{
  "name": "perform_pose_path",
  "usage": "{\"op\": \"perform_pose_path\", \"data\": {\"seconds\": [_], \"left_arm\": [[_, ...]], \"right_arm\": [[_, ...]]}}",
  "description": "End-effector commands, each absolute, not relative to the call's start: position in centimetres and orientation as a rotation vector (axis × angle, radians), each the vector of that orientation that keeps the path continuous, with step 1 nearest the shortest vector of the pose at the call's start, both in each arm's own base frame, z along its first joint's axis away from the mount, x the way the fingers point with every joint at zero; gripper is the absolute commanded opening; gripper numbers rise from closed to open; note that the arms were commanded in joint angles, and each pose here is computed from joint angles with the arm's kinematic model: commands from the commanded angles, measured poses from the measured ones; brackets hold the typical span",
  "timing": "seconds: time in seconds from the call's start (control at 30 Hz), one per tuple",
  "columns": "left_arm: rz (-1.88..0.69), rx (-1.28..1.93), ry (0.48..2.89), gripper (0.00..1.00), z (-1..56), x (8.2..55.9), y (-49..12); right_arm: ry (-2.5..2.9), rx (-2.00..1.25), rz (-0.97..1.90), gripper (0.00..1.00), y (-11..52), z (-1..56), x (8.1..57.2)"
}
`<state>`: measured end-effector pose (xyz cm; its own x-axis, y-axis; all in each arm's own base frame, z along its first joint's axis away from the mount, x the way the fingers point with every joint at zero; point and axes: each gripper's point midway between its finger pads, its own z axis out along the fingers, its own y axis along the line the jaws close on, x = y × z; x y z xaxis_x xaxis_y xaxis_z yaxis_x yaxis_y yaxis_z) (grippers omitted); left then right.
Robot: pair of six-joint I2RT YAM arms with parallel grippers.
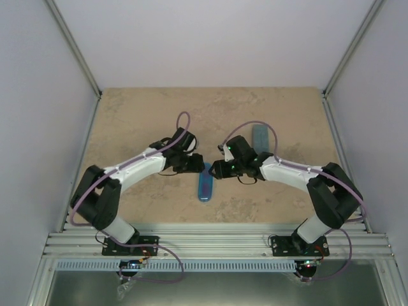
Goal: Organize the sunglasses
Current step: Close the sunglasses case at the center of the board, then pick up the sunglasses case from the center of the board.
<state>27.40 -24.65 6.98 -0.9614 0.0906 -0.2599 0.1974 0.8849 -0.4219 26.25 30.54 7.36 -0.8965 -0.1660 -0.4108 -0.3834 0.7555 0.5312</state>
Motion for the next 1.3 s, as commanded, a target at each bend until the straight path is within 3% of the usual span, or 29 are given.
{"op": "perform_pose_path", "data": {"seconds": [0.0, 0.2, 0.43, 0.77, 1.0, 1.13, 1.27], "left_arm": [[-0.440, 0.062, 2.561, 0.62, 13.1, 31.7, -21.3], [-0.261, -0.155, 2.331, 0.78, 19.0, 32.1, -15.4], [-0.203, -0.311, 2.208, 0.91, 21.3, 29.2, -10.8], [-0.311, -0.356, 2.160, 0.99, 22.2, 26.9, -10.0], [-0.335, -0.310, 2.129, 0.99, 23.2, 26.8, -10.2], [-0.336, -0.301, 2.122, 0.99, 23.5, 26.9, -10.3], [-0.363, -0.260, 2.137, 0.99, 24.0, 26.9, -11.0]], "right_arm": [[2.688, -0.358, 0.623, 0.54, 29.0, 7.1, 25.7], [2.677, -0.370, 0.455, 0.73, 31.3, 7.5, 25.0], [2.708, -0.275, 0.281, 0.84, 33.6, 6.3, 23.6], [2.774, -0.190, 0.126, 0.74, 34.1, 4.0, 23.4], [2.777, -0.179, 0.060, 0.73, 33.9, 3.2, 23.8], [2.786, -0.197, 0.084, 0.63, 34.4, 2.8, 24.0], [2.762, -0.153, 0.096, 0.61, 33.7, 3.7, 25.2]]}}
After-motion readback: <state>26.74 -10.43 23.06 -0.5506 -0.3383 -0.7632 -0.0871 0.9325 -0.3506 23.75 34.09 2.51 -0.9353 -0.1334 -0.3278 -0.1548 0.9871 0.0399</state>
